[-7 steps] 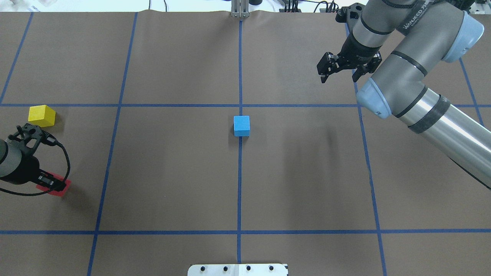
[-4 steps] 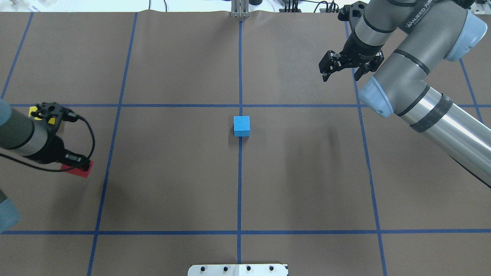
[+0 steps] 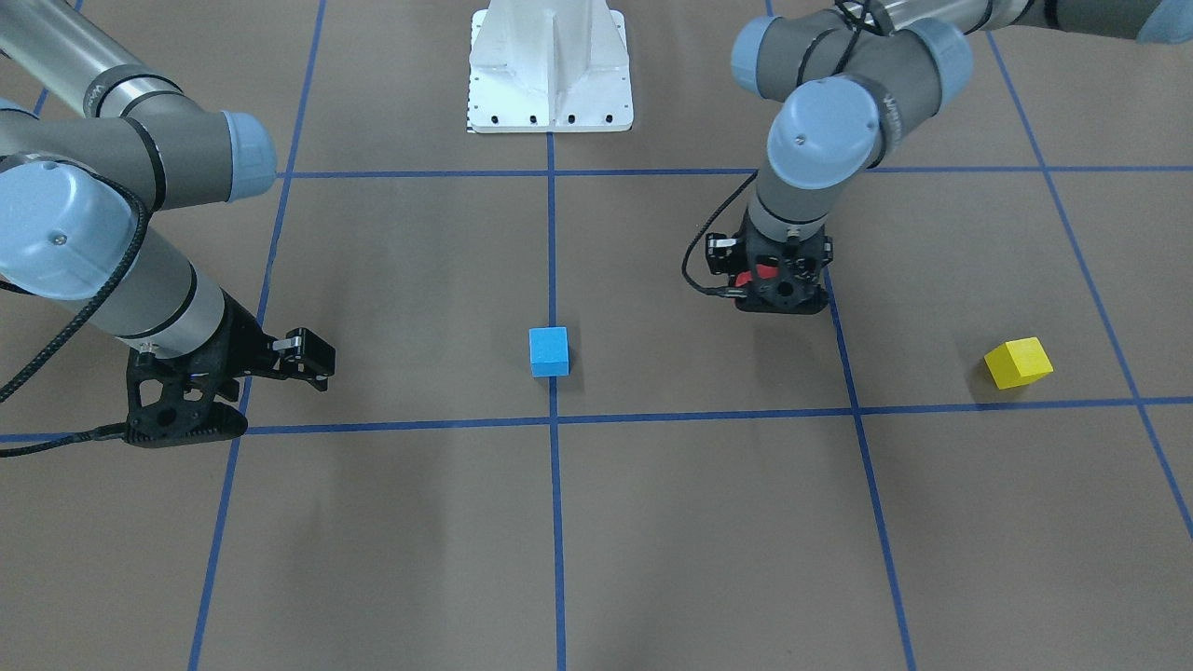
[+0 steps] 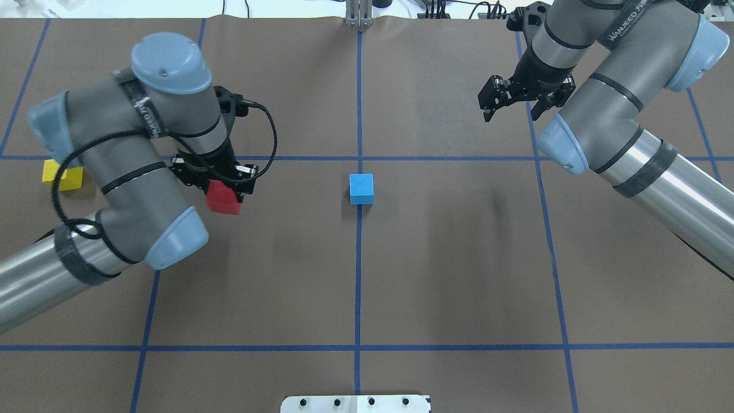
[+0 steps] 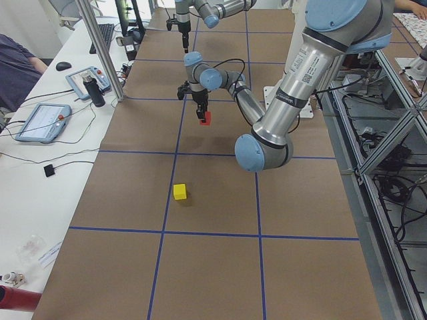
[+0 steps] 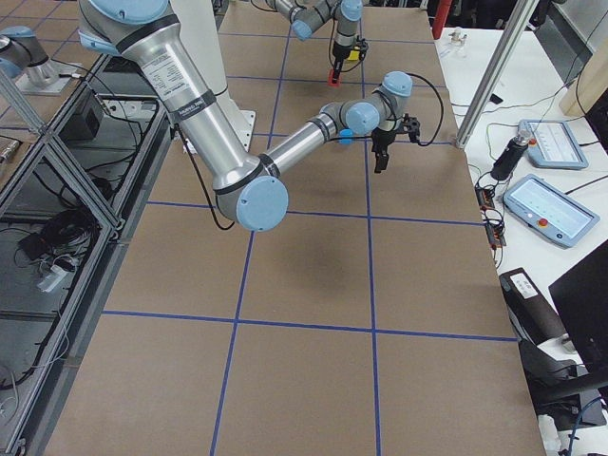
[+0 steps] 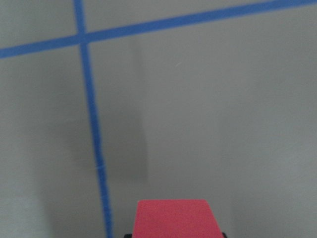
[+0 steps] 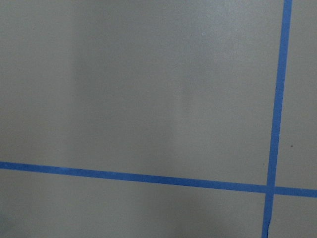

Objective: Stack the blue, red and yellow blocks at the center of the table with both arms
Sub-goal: 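Carry the red cube with the left gripper over the blue cube, then lower the red cube onto the blue cube and open the left gripper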

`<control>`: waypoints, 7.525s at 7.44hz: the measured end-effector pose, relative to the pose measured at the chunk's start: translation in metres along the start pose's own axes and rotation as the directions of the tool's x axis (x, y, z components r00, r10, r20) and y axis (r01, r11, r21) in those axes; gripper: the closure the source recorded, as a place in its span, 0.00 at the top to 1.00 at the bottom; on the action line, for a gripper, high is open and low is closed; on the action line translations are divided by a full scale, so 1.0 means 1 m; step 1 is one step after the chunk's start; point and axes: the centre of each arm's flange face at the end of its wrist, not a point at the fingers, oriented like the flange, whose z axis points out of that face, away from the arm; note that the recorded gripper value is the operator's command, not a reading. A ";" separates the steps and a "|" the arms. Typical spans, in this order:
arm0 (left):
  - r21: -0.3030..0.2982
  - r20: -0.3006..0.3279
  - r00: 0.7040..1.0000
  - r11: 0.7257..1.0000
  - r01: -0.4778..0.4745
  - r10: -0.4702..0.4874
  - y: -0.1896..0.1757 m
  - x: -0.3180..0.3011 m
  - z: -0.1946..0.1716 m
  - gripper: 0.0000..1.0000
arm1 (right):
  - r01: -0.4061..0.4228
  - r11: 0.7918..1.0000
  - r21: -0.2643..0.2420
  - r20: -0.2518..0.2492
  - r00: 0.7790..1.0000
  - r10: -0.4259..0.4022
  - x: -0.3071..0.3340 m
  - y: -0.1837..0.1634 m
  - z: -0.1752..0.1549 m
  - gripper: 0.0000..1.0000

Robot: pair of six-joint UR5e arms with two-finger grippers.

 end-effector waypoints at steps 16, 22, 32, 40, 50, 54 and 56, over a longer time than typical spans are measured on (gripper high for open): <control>-0.137 -0.195 0.969 0.983 0.126 -0.151 -0.089 0.185 0.002 0.00 | -0.008 1.000 -0.009 -0.009 1.000 0.008 0.004 -0.001 0.007 0.99; -0.104 -0.179 0.974 0.987 0.122 -0.139 -0.092 0.183 0.003 0.00 | -0.008 1.000 -0.011 -0.009 1.000 0.008 0.004 -0.001 0.007 0.99; -0.084 -0.165 0.979 0.990 0.109 -0.122 -0.091 0.187 0.006 0.00 | -0.010 1.000 -0.013 -0.011 1.000 0.010 0.006 -0.002 0.009 0.99; -0.084 -0.166 0.980 0.991 0.101 -0.114 -0.087 0.192 0.008 0.00 | -0.013 1.000 -0.014 -0.014 1.000 0.013 0.010 -0.002 0.010 0.99; -0.082 -0.168 0.979 0.991 0.101 -0.114 -0.087 0.192 0.006 0.56 | -0.016 1.000 -0.014 -0.017 1.000 0.016 0.013 -0.003 0.010 0.99; -0.082 -0.168 0.979 0.991 0.102 -0.115 -0.087 0.192 0.007 0.69 | -0.017 1.000 -0.015 -0.017 1.000 0.017 0.013 -0.003 0.010 0.99; -0.083 -0.168 0.979 0.991 0.102 -0.115 -0.087 0.192 0.007 0.70 | -0.017 1.000 -0.016 -0.017 1.000 0.017 0.014 -0.003 0.011 0.99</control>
